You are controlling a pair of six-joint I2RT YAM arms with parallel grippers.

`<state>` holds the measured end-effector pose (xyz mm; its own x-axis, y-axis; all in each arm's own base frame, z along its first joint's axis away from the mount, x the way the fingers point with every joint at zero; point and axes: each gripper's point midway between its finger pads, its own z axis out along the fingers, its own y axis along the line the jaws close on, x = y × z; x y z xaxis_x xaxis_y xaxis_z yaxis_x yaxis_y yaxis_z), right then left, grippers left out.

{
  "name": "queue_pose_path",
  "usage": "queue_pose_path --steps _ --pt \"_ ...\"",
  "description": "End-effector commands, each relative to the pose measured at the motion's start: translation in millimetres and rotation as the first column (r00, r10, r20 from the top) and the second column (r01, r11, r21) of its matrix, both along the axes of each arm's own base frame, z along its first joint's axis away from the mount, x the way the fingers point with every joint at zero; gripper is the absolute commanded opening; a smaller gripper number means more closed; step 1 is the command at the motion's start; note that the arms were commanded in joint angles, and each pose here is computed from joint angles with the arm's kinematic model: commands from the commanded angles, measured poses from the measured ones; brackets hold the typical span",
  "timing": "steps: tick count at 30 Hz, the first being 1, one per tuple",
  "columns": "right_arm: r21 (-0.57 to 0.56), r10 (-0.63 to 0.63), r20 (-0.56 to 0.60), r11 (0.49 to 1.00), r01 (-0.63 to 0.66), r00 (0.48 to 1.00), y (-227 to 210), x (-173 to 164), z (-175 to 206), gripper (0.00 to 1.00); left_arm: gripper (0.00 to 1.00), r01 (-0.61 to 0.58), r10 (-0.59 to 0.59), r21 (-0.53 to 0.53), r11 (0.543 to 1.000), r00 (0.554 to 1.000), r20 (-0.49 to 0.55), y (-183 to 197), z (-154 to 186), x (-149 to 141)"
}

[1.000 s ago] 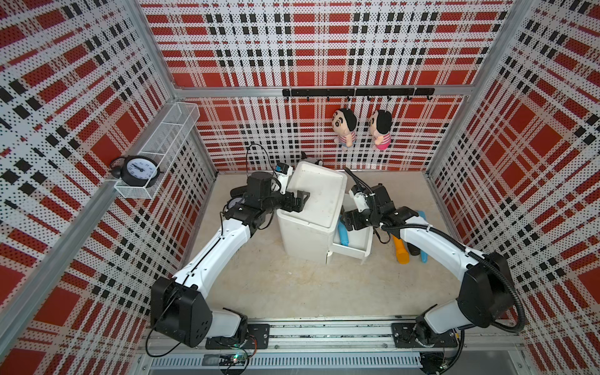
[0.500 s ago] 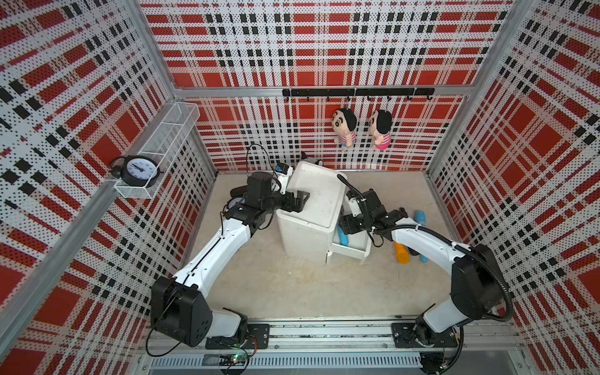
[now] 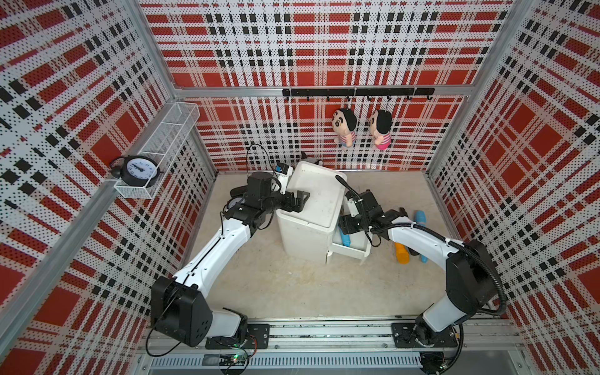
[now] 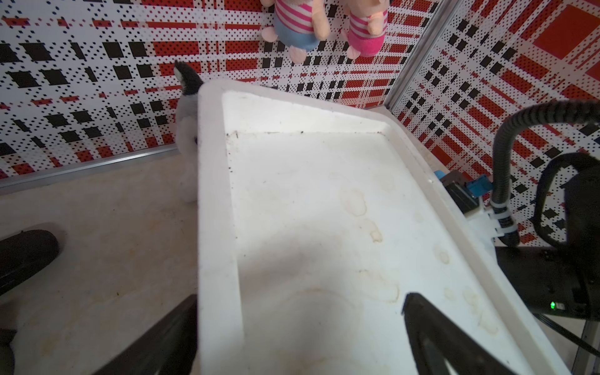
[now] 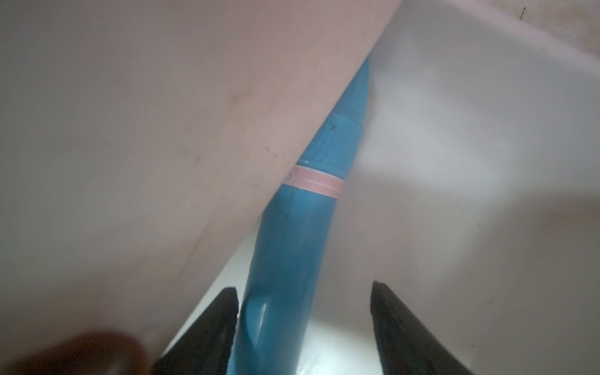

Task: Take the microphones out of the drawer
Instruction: Pick up the microphone from the drawer.

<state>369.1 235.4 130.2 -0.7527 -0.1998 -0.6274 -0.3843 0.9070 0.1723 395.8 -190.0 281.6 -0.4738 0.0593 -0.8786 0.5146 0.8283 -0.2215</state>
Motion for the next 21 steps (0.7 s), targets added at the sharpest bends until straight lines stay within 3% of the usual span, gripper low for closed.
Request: queue_pose_path --steps 1,13,21 --pt "-0.008 -0.001 -0.013 1.000 0.001 1.000 5.4 0.6 -3.8 0.66 0.98 -0.026 0.028 0.042 0.999 0.999 -0.041 9.2 -18.5 0.8" --pt "-0.031 -0.023 -0.023 0.999 0.022 0.999 2.7 4.0 -7.0 0.54 0.98 -0.027 0.028 0.042 0.999 0.999 -0.040 9.5 -18.0 0.2" --pt "-0.007 -0.020 -0.015 1.000 0.020 1.000 7.9 8.1 -2.2 0.29 0.98 -0.028 0.029 0.044 0.999 0.999 -0.039 9.8 -18.1 0.0"
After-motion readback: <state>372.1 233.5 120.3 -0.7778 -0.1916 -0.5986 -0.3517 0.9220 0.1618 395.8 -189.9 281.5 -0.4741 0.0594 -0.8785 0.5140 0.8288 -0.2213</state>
